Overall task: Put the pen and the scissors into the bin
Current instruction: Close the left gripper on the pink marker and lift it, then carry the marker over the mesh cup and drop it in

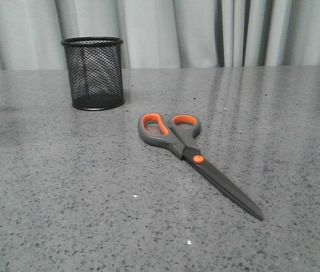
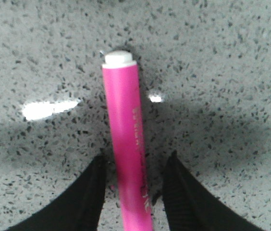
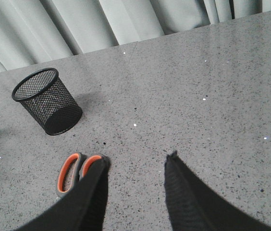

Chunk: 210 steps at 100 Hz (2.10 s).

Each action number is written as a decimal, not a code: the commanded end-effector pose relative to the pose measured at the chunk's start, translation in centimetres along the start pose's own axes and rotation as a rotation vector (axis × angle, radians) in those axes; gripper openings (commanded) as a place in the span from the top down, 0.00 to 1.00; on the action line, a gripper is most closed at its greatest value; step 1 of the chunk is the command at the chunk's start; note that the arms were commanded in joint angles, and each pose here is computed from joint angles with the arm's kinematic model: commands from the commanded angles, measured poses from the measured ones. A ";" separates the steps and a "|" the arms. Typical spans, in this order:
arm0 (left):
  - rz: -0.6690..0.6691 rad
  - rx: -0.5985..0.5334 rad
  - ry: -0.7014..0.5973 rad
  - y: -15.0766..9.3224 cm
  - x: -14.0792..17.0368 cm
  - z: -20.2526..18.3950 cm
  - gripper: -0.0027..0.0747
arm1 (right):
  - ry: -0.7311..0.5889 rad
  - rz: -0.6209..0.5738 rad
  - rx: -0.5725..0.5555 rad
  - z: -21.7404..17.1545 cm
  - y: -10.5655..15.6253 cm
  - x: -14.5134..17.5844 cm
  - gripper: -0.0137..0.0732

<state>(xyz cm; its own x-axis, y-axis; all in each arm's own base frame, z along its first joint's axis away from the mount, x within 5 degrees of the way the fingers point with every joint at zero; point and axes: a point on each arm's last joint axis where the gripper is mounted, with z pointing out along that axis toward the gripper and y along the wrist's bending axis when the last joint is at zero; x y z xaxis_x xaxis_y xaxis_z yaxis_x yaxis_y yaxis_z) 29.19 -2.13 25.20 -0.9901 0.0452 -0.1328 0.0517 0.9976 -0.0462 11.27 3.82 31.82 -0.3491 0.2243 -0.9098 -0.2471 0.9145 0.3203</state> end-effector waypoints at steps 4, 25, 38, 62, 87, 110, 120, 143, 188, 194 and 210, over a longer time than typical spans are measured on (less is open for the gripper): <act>-0.011 0.006 -0.043 -0.1 -0.4 -0.9 0.64 | -0.104 -0.006 -0.013 -0.3 0.4 -1.8 0.55; 0.038 0.007 -0.032 -0.1 -0.7 -0.2 0.94 | -0.104 -0.006 -0.013 -0.3 0.4 -1.8 0.55; 0.042 0.090 -0.218 -0.9 -1.4 -2.0 0.99 | -0.104 -0.006 -0.013 -0.3 0.4 -1.8 0.55; 0.050 0.347 -0.861 -3.1 -2.3 -10.4 0.99 | -0.104 -0.005 -0.013 -0.3 0.4 -1.8 0.55; 0.253 0.552 -1.234 -7.0 -3.3 -13.4 0.99 | -0.119 -0.005 -0.013 -0.3 0.4 -1.9 0.55; 0.306 0.604 -1.235 -9.5 -5.6 -10.5 0.99 | -0.128 -0.005 -0.013 -0.3 0.4 -2.0 0.55; 0.362 0.664 -1.205 -10.3 -6.5 -9.2 0.99 | -0.128 -0.005 -0.013 -0.3 0.4 -2.0 0.55; 0.385 0.691 -1.168 -10.9 -8.5 -7.1 0.99 | -0.128 -0.005 -0.013 -0.3 0.4 -2.0 0.55; 0.415 0.677 -1.127 -11.1 -9.4 -4.6 0.62 | -0.133 -0.005 -0.013 -0.3 0.4 -2.0 0.55; 0.415 0.677 -1.127 -11.1 -9.4 -4.6 0.48 | -0.142 -0.005 -0.012 -0.3 0.4 -2.1 0.55; 0.436 0.701 -1.162 -11.0 -8.9 -6.1 0.40 | -0.205 -0.027 -0.013 -0.6 0.6 -3.1 0.55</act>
<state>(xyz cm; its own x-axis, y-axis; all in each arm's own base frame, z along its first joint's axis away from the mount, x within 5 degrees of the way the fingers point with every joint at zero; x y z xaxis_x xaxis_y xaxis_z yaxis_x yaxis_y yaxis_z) 38.02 -12.97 28.27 -0.3340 0.0158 -0.9424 0.6587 0.7191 -0.2214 11.45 3.68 32.42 -0.2905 0.2459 -0.9247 -0.2478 0.9141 0.3209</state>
